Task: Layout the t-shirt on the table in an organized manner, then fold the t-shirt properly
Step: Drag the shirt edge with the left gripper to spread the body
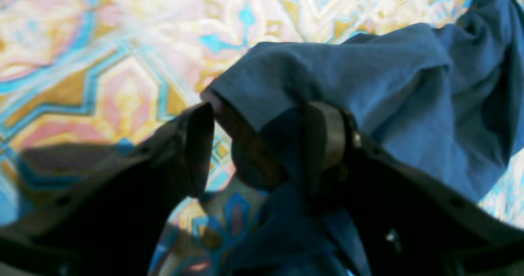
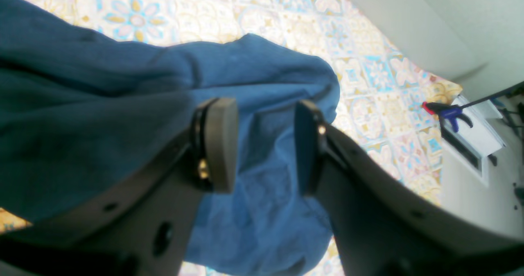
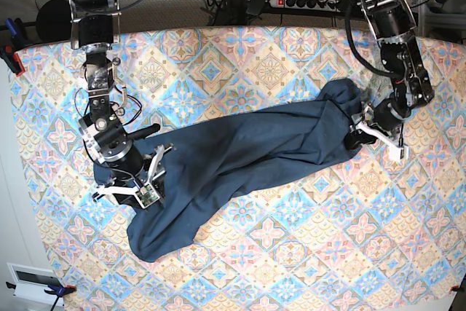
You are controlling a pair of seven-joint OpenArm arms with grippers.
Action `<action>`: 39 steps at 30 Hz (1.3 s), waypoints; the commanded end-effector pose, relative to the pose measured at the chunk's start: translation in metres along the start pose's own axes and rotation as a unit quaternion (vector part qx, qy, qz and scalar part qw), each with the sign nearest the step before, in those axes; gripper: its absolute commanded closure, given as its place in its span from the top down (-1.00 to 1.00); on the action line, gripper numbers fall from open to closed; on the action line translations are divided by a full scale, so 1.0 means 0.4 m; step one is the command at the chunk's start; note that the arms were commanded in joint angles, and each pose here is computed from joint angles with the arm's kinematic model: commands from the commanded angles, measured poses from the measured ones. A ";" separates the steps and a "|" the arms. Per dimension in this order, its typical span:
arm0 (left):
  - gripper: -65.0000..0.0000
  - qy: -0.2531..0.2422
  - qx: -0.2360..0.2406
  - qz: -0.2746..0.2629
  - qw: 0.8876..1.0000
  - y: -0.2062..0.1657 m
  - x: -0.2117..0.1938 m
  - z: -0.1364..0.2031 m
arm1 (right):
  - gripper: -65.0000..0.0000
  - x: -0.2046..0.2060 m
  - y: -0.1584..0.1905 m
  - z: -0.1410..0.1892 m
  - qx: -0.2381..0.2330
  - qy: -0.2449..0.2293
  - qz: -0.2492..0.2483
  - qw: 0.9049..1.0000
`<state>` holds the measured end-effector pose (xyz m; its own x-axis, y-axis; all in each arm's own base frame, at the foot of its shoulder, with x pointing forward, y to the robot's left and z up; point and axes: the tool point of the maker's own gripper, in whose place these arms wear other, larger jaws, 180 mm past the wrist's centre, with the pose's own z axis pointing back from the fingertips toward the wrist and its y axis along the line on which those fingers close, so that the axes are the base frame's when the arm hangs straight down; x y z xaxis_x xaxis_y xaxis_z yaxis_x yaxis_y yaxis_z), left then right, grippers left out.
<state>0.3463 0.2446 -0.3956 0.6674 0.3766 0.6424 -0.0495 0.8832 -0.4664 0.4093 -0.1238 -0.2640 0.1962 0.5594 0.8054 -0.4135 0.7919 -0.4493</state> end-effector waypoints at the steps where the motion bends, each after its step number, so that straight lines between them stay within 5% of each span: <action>1: 0.05 -0.019 -0.007 0.002 1.000 -0.005 0.037 -0.005 | -0.32 0.055 -0.031 0.009 -0.015 -0.035 0.005 0.999; 4: -0.08 -0.007 -0.020 0.001 1.000 -0.033 0.029 -0.035 | -0.32 0.039 -0.014 0.020 -0.010 -0.030 0.002 0.999; 6: -0.37 0.002 -0.037 -0.017 0.999 -0.075 0.027 -0.057 | -0.32 0.038 -0.004 0.029 -0.008 -0.031 0.003 0.999; 9: -0.82 -0.029 -0.056 -0.038 0.997 -0.125 0.077 -0.077 | -0.32 0.035 0.008 0.040 -0.005 -0.032 0.003 0.999; 12: -1.00 -0.070 -0.058 -0.049 0.995 -0.143 0.167 -0.076 | -0.32 0.017 0.024 0.048 0.001 -0.026 0.000 1.000; 19: -0.98 -0.137 0.005 -0.152 0.979 -0.145 0.401 -0.047 | -0.32 -0.026 0.026 0.065 -0.002 -0.009 -0.011 1.000; 27: -0.98 -0.195 0.049 -0.187 0.961 -0.132 0.548 -0.039 | -0.32 -0.021 0.025 0.067 -0.003 -0.012 -0.010 1.000; 36: -0.43 -0.296 0.215 -0.108 0.924 0.041 0.674 0.058 | -0.32 -0.022 0.034 0.066 0.001 -0.010 -0.008 1.000; 39: -0.32 -0.293 0.225 -0.102 0.923 0.053 0.663 0.059 | -0.32 -0.022 0.035 0.066 0.002 -0.010 -0.008 1.000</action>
<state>0.4958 0.3709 -0.2472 0.2493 0.1799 0.9516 -0.3763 0.9234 -0.0760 0.3722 -0.1251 -0.2850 0.2366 0.5471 0.8029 -0.4312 0.7997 -0.4178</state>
